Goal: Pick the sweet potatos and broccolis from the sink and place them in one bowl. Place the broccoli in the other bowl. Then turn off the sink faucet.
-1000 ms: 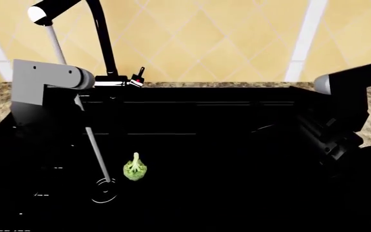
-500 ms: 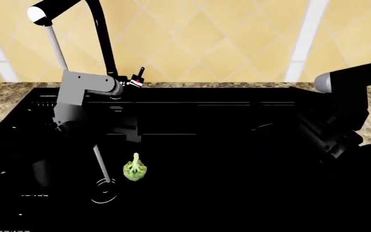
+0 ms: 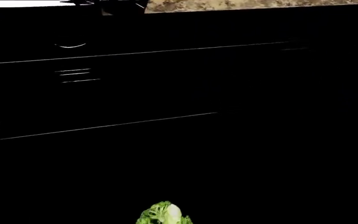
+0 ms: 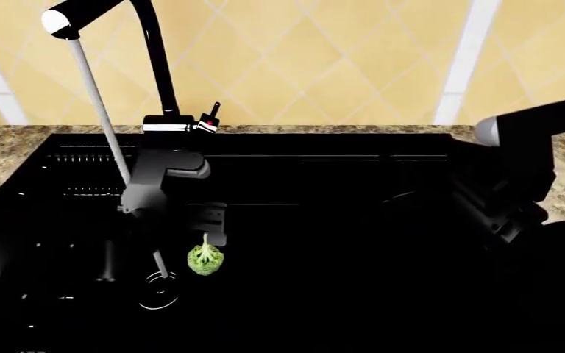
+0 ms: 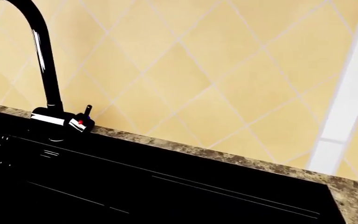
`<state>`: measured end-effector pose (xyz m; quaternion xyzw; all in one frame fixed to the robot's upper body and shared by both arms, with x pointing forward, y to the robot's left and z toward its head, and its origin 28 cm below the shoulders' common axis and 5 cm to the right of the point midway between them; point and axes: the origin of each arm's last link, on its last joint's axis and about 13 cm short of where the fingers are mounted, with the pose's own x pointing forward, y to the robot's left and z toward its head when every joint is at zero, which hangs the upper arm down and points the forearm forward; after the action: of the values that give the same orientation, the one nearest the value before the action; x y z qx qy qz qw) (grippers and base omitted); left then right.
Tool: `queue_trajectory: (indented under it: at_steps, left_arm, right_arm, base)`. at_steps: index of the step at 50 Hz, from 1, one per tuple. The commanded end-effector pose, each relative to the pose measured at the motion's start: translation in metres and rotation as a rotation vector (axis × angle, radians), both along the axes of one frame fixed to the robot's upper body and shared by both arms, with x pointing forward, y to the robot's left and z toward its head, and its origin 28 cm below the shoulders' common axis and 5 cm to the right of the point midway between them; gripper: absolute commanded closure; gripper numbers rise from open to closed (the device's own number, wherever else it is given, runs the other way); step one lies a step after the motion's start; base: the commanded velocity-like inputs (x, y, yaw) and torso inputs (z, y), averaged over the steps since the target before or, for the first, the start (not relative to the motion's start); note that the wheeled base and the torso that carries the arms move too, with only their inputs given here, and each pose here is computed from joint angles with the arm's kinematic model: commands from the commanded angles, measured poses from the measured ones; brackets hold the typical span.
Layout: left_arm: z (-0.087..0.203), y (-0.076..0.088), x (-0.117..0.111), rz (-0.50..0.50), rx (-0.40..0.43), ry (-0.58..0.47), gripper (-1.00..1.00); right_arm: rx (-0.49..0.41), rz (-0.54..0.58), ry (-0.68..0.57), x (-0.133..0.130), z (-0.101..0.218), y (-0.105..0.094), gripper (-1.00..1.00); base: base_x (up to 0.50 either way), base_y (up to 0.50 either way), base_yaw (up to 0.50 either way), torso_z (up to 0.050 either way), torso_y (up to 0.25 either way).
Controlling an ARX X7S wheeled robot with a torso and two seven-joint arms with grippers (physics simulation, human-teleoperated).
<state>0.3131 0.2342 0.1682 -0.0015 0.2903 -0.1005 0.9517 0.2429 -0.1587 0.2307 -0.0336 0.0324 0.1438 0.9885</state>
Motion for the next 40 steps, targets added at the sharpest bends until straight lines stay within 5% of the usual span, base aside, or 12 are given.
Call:
queue_trajectory:
  at_steps: [1,14,40]
  left_arm:
    - [-0.018,-0.001,-0.001,-0.005,0.015,0.069,-1.0]
    - [-0.041,-0.002,0.003,-0.033,0.115,0.076,-1.0]
    - [-0.059,-0.007,0.02,-0.021,0.097,0.139,-1.0]
  right_arm:
    - [0.002,0.002,0.01,0.001,-0.005,-0.001,-1.0]
    - [0.015,0.0,0.014,-0.001,-0.008,-0.001,-1.0]
    - [0.022,0.002,0.014,0.0,-0.012,-0.001,-1.0]
  base:
    - [0.0,0.0,0.0,0.0,0.0]
    - [0.0,0.0,0.0,0.0,0.0]
    - [0.0,0.0,0.0,0.0,0.0]
